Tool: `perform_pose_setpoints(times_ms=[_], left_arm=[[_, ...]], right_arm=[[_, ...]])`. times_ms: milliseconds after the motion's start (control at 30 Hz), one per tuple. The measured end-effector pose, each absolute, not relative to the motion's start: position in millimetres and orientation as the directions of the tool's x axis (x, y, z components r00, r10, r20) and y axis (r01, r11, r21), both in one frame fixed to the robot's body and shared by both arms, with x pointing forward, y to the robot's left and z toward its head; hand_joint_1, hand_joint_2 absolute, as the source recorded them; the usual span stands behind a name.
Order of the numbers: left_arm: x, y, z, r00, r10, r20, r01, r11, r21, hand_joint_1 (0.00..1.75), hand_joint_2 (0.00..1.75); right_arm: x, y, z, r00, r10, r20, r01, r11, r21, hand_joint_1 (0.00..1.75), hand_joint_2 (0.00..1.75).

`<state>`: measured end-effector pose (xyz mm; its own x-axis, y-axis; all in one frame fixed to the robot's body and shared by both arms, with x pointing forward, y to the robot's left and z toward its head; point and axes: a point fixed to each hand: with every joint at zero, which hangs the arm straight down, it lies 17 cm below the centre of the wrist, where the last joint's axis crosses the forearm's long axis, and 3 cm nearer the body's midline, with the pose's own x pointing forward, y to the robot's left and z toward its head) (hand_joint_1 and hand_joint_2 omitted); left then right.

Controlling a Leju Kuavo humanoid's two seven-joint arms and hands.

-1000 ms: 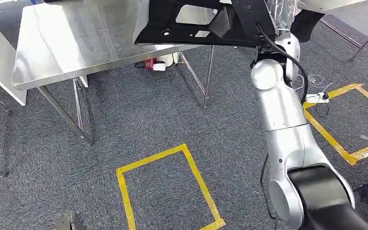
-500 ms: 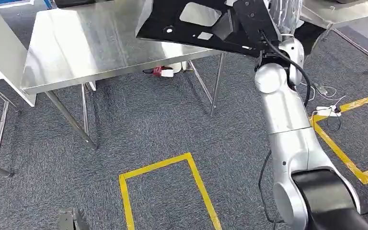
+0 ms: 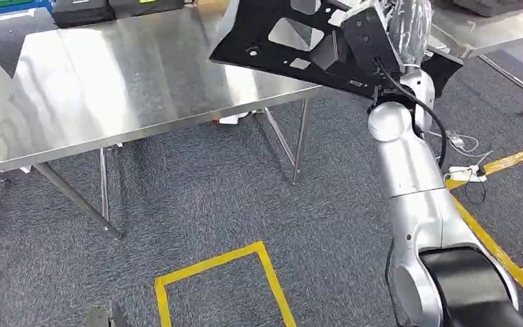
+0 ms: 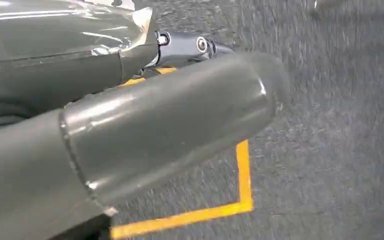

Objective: Take the parts from the cabinet and place them on the table.

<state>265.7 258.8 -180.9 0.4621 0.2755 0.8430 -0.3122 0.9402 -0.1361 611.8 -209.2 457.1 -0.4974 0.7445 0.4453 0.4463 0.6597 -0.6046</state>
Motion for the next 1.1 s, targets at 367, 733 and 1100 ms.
perform_pose_setpoints(times_ms=[367,733,1100], left_arm=[[276,254,-175,0.446,0.281,0.850,-0.308,0.940,-0.149,0.00,0.00],[277,260,-176,0.447,0.278,0.850,-0.320,0.937,-0.139,0.00,0.00],[276,262,-176,0.443,0.288,0.849,-0.335,0.932,-0.141,0.00,0.00]], right_arm=[[610,-219,473,-0.500,0.755,0.424,0.478,0.649,-0.592,1.75,1.75],[613,-219,478,-0.513,0.741,0.433,0.473,0.665,-0.578,1.75,1.75],[611,-213,477,-0.519,0.737,0.433,0.479,0.670,-0.566,1.75,1.75]])
